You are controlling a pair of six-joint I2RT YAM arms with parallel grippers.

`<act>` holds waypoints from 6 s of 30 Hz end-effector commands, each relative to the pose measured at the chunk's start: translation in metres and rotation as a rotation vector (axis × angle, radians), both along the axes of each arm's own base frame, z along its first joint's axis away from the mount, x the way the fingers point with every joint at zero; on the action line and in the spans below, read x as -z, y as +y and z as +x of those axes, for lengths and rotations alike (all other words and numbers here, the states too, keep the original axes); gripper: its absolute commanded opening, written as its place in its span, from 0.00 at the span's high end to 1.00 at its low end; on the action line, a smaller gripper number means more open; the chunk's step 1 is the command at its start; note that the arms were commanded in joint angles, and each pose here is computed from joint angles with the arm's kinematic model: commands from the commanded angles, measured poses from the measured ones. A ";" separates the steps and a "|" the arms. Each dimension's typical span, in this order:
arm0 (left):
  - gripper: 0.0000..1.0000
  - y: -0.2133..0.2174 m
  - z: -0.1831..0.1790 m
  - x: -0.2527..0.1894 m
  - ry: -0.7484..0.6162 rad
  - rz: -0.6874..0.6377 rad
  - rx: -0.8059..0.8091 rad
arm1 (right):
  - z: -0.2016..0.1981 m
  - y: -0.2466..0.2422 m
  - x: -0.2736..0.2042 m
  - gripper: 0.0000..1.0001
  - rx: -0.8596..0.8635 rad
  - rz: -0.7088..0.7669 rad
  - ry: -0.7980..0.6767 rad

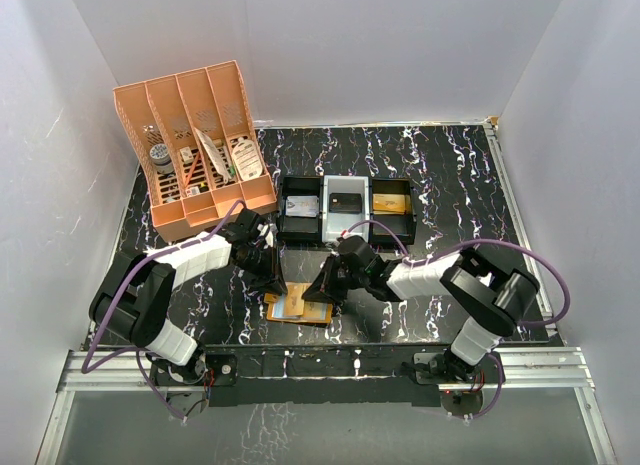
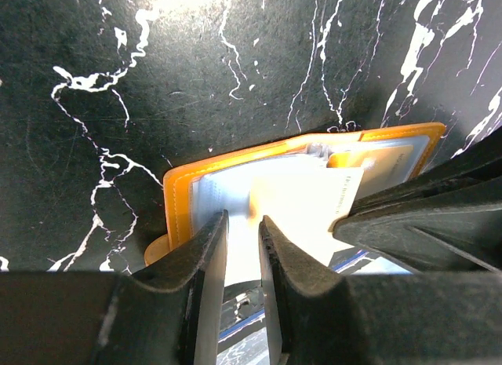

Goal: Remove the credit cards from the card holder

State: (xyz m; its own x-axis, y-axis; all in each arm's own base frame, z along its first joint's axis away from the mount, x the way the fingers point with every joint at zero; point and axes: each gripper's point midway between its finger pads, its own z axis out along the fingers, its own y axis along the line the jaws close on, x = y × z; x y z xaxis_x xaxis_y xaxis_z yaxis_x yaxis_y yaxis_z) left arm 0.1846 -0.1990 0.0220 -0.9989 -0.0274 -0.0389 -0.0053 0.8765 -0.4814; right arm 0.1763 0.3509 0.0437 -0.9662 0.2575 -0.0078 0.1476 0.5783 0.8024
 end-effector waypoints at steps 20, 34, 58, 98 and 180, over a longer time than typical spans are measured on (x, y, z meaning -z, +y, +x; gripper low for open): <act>0.45 -0.054 -0.003 -0.064 -0.059 -0.355 0.000 | 0.007 -0.002 0.001 1.00 -0.023 0.002 -0.027; 0.62 -0.011 -0.025 0.001 -0.009 -0.015 -0.021 | 0.005 -0.002 0.004 1.00 -0.013 0.018 -0.012; 0.74 -0.001 -0.040 0.018 0.045 0.038 0.028 | 0.007 0.012 -0.007 0.78 0.013 0.083 -0.020; 0.58 -0.051 0.000 -0.084 -0.272 -0.303 0.090 | 0.052 -0.070 -0.077 1.00 0.245 -0.206 -0.395; 0.01 0.040 0.018 -0.086 -0.463 0.108 -0.218 | 0.288 -0.237 -0.084 1.00 -0.737 -1.305 -1.417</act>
